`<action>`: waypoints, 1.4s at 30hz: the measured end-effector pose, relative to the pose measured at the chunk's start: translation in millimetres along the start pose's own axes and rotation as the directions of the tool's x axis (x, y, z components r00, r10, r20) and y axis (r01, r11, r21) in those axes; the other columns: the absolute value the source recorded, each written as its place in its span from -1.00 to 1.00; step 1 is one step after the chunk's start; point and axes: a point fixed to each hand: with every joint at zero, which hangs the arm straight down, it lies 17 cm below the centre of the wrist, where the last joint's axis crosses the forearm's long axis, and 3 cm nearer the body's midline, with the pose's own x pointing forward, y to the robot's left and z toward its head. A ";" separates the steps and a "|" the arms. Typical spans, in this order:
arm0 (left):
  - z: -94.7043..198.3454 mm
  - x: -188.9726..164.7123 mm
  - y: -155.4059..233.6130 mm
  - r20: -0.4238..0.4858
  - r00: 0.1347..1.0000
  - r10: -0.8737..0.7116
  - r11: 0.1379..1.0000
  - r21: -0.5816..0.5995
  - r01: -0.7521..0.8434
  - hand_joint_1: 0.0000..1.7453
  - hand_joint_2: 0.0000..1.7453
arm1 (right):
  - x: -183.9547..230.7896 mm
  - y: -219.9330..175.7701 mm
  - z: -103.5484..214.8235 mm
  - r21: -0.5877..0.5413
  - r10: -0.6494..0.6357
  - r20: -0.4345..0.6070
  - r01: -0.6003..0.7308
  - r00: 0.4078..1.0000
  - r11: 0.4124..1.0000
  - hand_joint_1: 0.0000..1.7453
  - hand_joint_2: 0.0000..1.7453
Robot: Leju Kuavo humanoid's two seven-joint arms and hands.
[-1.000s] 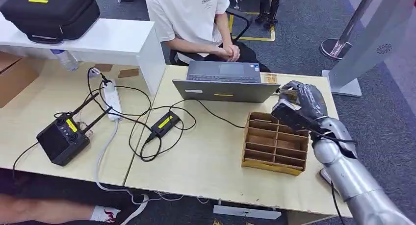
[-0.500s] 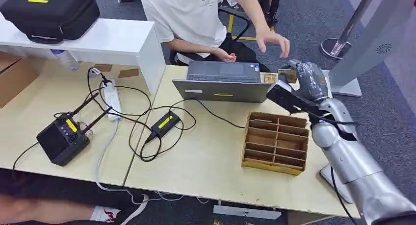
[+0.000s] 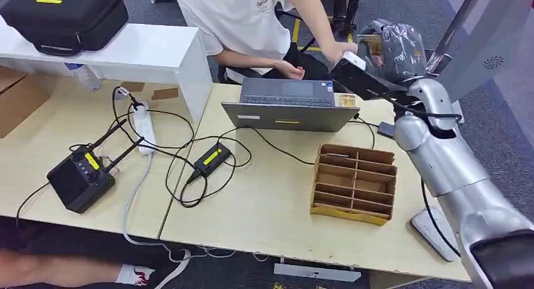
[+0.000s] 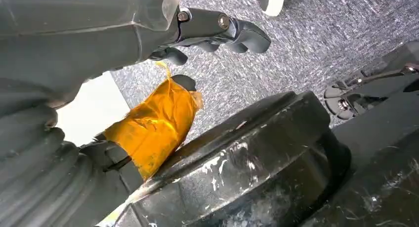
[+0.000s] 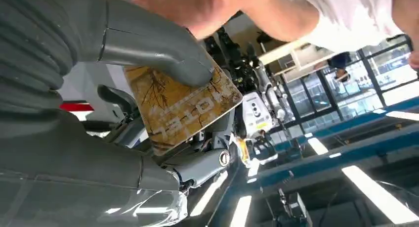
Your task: Pass the card to the sensor for recognition and then transmit it.
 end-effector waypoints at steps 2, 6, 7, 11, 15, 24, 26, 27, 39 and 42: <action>0.0 -0.2 -0.1 0.000 1.000 -0.001 1.000 -0.001 0.001 -1.00 1.00 | 3.5 -0.2 -2.7 -0.003 0.001 0.005 -0.001 1.000 1.000 1.00 1.00; 0.1 -0.4 0.0 0.000 1.000 -0.013 1.000 -0.004 0.013 -1.00 1.00 | 7.9 0.4 -7.0 -0.006 0.021 0.008 -0.021 1.000 1.000 1.00 1.00; 0.2 -0.5 -0.3 0.000 1.000 -0.018 1.000 -0.006 0.018 -1.00 1.00 | 10.4 1.1 -9.2 -0.005 0.029 0.010 -0.029 1.000 1.000 1.00 1.00; 0.3 -0.1 -0.4 0.001 1.000 -0.028 1.000 -0.008 0.028 -1.00 1.00 | 17.9 4.5 -17.3 0.003 0.056 0.012 -0.056 0.998 0.998 1.00 1.00; 0.3 0.1 -0.2 0.002 0.999 -0.033 0.999 -0.007 0.033 -1.00 1.00 | 26.9 15.8 -16.7 0.021 0.060 0.023 -0.060 0.998 0.998 1.00 1.00; 0.3 0.0 0.0 0.002 0.999 -0.039 0.999 -0.006 0.039 -1.00 1.00 | 30.2 30.4 -12.7 0.050 0.062 0.026 -0.063 0.998 0.997 -1.00 1.00; 0.3 0.1 -0.1 0.002 0.999 -0.041 0.999 -0.007 0.041 -1.00 1.00 | 31.3 31.9 -12.3 0.053 0.061 0.031 -0.063 0.998 0.997 -1.00 1.00; 0.3 0.0 -0.1 0.002 0.999 -0.042 0.999 -0.007 0.042 -1.00 1.00 | 32.0 32.7 -12.0 0.055 0.061 0.034 -0.063 0.998 0.997 -1.00 1.00; -0.2 -0.6 2.2 0.002 0.999 -0.041 0.999 0.007 0.041 -1.00 1.00 | 28.7 36.5 -10.2 0.066 0.067 0.030 -0.069 0.997 0.995 -1.00 1.00; -0.2 -0.5 2.1 0.003 0.999 -0.041 0.999 0.007 0.041 -1.00 1.00 | 27.5 36.8 -9.9 0.067 0.070 0.028 -0.072 0.997 0.995 -1.00 1.00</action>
